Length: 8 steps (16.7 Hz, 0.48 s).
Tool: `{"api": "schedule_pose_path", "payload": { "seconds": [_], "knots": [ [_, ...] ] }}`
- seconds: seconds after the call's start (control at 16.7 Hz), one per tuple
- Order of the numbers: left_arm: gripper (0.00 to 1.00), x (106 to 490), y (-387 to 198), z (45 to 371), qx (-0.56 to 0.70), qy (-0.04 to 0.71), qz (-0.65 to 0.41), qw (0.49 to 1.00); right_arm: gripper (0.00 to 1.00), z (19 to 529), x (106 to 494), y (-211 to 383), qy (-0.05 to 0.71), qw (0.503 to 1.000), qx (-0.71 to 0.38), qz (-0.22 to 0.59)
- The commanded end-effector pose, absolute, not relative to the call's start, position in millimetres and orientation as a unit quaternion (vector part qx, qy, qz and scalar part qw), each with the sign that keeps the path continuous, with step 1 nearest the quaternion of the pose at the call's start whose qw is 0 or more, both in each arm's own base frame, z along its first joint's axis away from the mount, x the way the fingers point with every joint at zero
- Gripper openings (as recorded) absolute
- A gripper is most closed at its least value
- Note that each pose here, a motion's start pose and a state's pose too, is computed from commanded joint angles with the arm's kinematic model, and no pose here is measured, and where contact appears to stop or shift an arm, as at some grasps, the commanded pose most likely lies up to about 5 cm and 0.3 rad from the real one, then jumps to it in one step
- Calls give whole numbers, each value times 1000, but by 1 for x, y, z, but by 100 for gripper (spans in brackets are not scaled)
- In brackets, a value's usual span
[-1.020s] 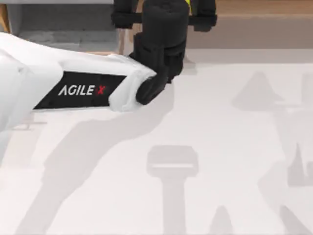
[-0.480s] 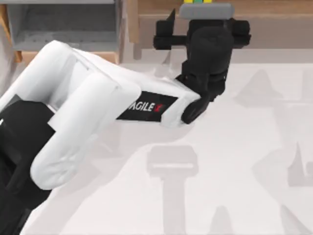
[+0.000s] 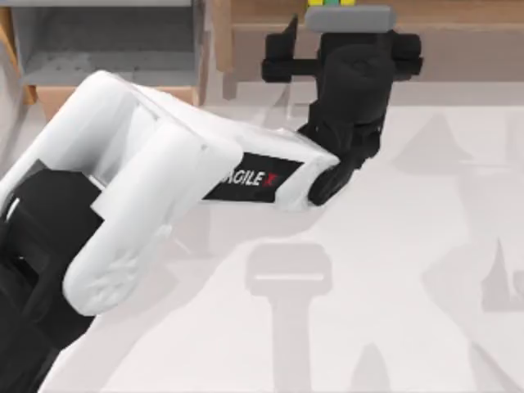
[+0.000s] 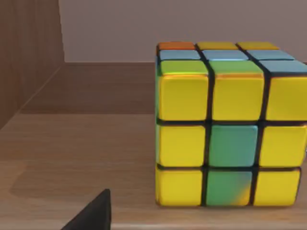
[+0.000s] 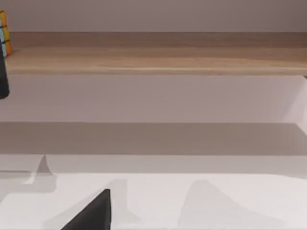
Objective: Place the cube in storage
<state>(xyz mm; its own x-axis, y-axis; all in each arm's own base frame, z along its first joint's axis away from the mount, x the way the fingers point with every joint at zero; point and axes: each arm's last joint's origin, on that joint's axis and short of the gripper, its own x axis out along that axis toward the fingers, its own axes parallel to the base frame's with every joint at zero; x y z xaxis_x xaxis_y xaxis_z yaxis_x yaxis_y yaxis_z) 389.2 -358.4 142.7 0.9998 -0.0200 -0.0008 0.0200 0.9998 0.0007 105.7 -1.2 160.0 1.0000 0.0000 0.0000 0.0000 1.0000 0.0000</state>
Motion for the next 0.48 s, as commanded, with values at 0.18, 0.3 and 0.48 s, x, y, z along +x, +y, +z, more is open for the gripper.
{"api": "schedule_pose_path", "payload": {
  "seconds": [0.18,0.3,0.48],
  "knots": [
    [100,403,-361,152,-4,-4,-11,1000,100,160,106,-1,0,1000,0,0],
    [100,419,-361,156,-5,-6,-10,1000,100,160,106,-1,0,1000,0,0],
    [100,439,-358,151,-1,-2,-9,1000,100,160,106,-1,0,1000,0,0]
  ]
}}
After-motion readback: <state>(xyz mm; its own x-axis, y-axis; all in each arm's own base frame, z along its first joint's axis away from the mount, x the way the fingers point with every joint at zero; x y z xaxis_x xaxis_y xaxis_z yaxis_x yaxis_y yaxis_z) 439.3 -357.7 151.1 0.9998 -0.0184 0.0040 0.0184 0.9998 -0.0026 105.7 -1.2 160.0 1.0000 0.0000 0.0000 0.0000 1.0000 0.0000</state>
